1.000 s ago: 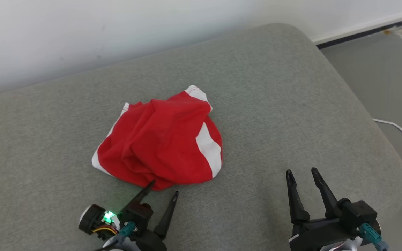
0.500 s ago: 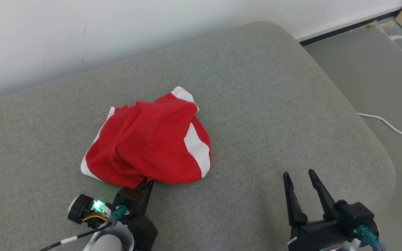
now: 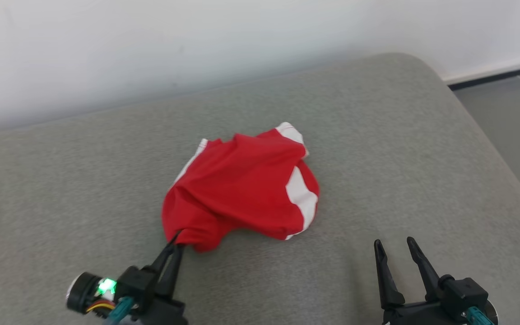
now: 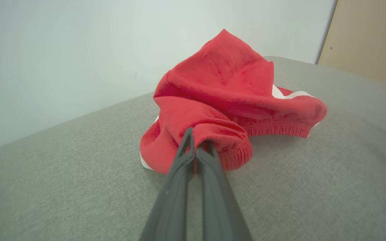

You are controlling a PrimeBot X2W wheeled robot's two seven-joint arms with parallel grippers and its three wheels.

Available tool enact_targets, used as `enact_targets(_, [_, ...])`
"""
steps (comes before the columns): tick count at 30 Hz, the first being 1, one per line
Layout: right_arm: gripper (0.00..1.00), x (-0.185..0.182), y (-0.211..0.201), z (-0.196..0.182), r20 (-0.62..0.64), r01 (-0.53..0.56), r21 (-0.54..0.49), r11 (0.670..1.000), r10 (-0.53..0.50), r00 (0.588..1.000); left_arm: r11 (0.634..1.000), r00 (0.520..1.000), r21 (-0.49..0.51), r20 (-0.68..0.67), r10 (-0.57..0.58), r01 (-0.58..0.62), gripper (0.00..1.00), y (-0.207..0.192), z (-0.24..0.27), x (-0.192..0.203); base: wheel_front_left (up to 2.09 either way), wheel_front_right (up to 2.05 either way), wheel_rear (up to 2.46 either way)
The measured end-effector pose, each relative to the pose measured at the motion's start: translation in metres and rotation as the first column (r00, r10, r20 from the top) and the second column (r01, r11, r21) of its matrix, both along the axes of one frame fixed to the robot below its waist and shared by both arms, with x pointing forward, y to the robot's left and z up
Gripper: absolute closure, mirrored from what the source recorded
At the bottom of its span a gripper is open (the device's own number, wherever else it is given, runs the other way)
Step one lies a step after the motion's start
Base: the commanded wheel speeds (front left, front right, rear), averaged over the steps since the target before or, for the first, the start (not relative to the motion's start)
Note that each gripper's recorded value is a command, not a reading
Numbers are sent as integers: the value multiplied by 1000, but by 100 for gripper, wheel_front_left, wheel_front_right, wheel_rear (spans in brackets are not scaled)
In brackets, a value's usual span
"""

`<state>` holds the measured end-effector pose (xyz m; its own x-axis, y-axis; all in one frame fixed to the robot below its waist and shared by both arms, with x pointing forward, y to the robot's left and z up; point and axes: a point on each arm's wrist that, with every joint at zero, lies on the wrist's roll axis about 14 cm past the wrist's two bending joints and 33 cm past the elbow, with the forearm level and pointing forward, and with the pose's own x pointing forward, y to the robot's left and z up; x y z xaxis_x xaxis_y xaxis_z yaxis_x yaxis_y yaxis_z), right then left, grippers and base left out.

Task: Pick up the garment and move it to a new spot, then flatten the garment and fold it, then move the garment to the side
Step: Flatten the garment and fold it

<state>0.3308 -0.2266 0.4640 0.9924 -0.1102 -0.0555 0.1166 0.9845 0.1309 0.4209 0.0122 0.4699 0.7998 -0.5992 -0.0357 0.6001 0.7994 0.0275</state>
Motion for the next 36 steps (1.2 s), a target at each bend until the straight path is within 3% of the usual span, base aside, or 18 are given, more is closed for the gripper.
enact_targets(11, [0, 22, 44, 0, 13, -143, 19, 989, 143, 990, 956, 956, 54, -32, 292, -290, 100, 118, -13, -25, 0, 0, 0])
enact_targets(21, [0, 23, 52, 5, 29, -167, 17, 986, 167, 986, 921, 920, 68, -51, 388, -385, 100, 147, -19, -27, 0, 0, 0])
enact_targets(22, [0, 24, 52, 5, 28, -168, 17, 986, 168, 985, 921, 920, 66, -52, 388, -385, 29, 147, -19, -26, 0, 0, 0])
enact_targets(23, [0, 24, 52, 5, 28, -168, 17, 986, 168, 985, 921, 920, 66, -52, 388, -385, 0, 147, -19, -26, 0, 0, 0])
enact_targets(36, [0, 29, 62, 3, 23, -198, 18, 980, 198, 980, 870, 862, 52, -124, 492, -490, 0, 170, -38, -49, 0, 0, 0])
